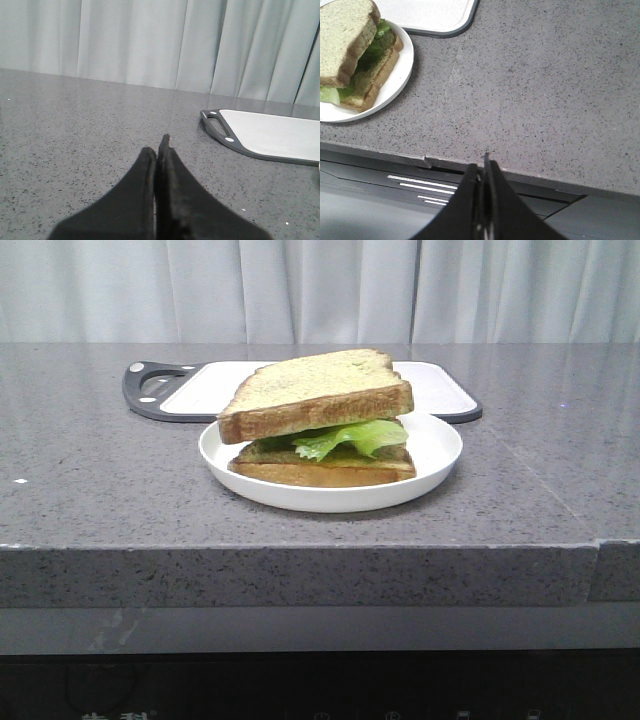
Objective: Left arm grabs bread, right arm adds lettuce
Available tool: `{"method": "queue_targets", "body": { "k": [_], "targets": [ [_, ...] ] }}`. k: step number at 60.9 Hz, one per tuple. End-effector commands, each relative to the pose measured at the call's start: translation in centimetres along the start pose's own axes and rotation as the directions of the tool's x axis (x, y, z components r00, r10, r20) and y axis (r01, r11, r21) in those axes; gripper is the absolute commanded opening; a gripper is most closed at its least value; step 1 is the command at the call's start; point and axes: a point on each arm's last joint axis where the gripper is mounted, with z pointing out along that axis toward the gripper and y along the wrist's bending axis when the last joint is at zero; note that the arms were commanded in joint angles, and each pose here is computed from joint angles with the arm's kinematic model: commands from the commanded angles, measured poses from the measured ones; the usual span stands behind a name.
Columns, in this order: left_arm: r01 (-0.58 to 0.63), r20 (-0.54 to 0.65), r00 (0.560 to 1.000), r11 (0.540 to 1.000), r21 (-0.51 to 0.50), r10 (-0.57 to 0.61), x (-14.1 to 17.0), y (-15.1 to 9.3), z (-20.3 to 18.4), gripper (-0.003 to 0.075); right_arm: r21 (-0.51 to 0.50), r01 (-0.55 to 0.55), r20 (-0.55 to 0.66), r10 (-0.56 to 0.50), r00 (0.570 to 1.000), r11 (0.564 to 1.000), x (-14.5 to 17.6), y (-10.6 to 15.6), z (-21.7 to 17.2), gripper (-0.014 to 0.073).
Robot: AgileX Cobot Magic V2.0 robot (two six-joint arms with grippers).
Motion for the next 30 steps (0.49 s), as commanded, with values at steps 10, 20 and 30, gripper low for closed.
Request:
{"method": "queue_targets", "body": {
  "k": [10,20,30],
  "targets": [
    [0.005,0.096,0.995,1.000,0.009,-0.006,-0.6,0.0,-0.2,-0.0020,0.037,0.034,0.096,-0.037,0.995,0.999,-1.0,-0.3,-0.3,-0.0118],
    [0.005,0.096,0.995,1.000,0.009,-0.006,-0.6,0.0,-0.2,-0.0020,0.057,0.029,0.248,-0.043,0.968,0.998,1.9,-0.9,0.5,-0.0118],
    [0.005,0.096,0.995,1.000,0.009,-0.006,-0.6,0.0,-0.2,-0.0020,0.072,-0.012,0.427,-0.019,0.904,0.997,6.3,-1.7,2.6,-0.0118]
  ]
}}
